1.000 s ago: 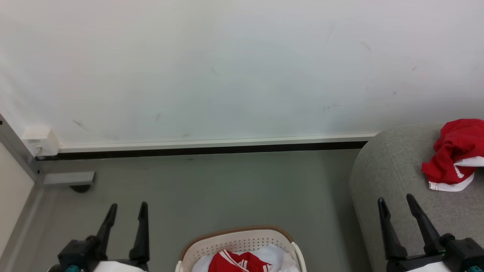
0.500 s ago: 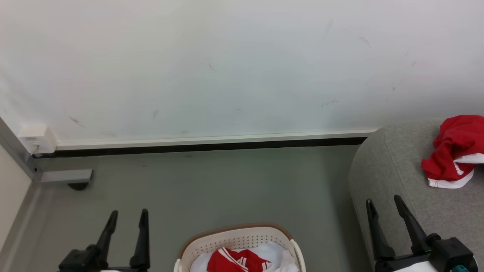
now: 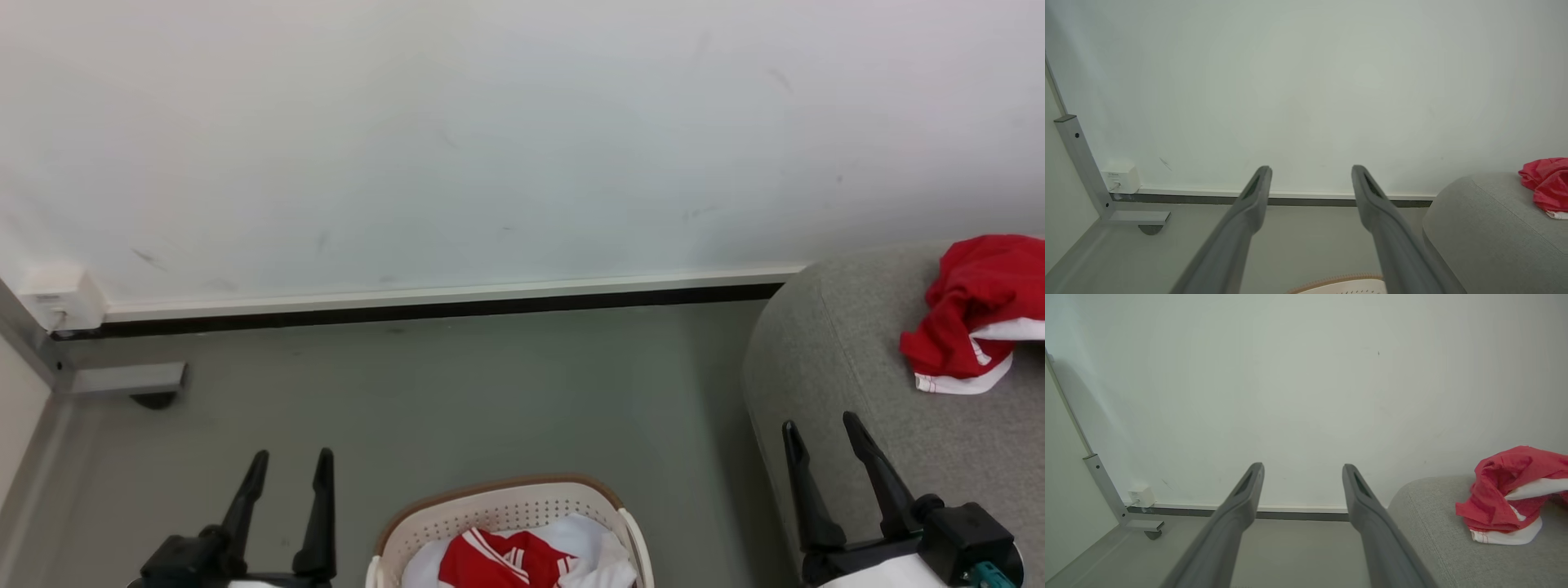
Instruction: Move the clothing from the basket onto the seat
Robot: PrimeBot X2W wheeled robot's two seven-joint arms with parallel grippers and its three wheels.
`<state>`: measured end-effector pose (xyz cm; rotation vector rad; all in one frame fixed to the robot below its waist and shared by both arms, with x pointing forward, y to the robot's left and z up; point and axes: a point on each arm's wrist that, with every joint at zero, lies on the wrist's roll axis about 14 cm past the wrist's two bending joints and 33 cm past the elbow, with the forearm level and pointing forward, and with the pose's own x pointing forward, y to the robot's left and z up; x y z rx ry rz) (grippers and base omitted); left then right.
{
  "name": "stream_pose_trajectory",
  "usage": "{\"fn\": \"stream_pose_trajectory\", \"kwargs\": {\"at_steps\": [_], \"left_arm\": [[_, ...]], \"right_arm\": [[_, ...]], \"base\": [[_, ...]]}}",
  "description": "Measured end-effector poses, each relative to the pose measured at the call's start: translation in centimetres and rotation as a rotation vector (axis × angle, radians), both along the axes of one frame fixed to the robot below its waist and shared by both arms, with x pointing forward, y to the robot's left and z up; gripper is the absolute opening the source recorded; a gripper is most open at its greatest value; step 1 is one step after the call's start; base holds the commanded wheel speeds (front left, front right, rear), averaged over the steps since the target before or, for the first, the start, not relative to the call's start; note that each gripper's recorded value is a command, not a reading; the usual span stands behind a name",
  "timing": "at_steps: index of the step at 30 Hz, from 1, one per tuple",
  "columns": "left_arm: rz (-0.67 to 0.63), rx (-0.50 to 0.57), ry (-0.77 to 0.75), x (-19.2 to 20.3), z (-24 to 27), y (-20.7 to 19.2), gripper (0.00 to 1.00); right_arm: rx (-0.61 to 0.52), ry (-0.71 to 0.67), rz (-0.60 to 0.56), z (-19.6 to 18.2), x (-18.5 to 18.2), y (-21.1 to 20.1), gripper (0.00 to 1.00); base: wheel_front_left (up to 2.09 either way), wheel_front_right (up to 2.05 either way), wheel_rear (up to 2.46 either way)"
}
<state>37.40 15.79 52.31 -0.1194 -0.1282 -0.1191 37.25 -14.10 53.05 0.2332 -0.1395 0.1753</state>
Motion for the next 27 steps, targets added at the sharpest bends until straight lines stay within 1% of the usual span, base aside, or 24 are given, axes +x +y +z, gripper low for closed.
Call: {"fn": "stream_pose_trajectory", "kwargs": {"at_steps": [7,13,17,20,23,27], "left_arm": [[-0.104,-0.002,0.027,2.5,-1.0,-3.3,1.0],[-0.229,0.01,0.117,5.2,-4.4,-7.0,1.0],[-0.319,0.047,0.235,6.5,-8.6,-9.4,1.0],[-0.412,0.071,0.335,6.9,-11.9,-11.8,1.0],[-0.543,0.151,0.451,5.9,-16.1,-13.9,1.0],[-0.678,0.249,0.605,4.4,-21.4,-14.9,1.0]], "right_arm": [[-0.004,-0.003,-0.027,0.1,1.5,-1.0,1.0],[-0.015,0.012,-0.059,-0.6,3.5,-2.2,1.0],[-0.024,0.027,-0.08,-1.4,4.8,-3.0,1.0],[-0.038,0.045,-0.092,-2.2,5.9,-3.5,1.0],[-0.056,0.063,-0.101,-3.2,6.9,-4.0,1.0],[-0.069,0.093,-0.126,-4.7,8.0,-5.0,1.0]], "base": [[0.0,0.0,0.0],[0.0,0.0,0.0],[0.0,0.0,0.0],[0.0,0.0,0.0],[0.0,0.0,0.0],[0.0,0.0,0.0]]}}
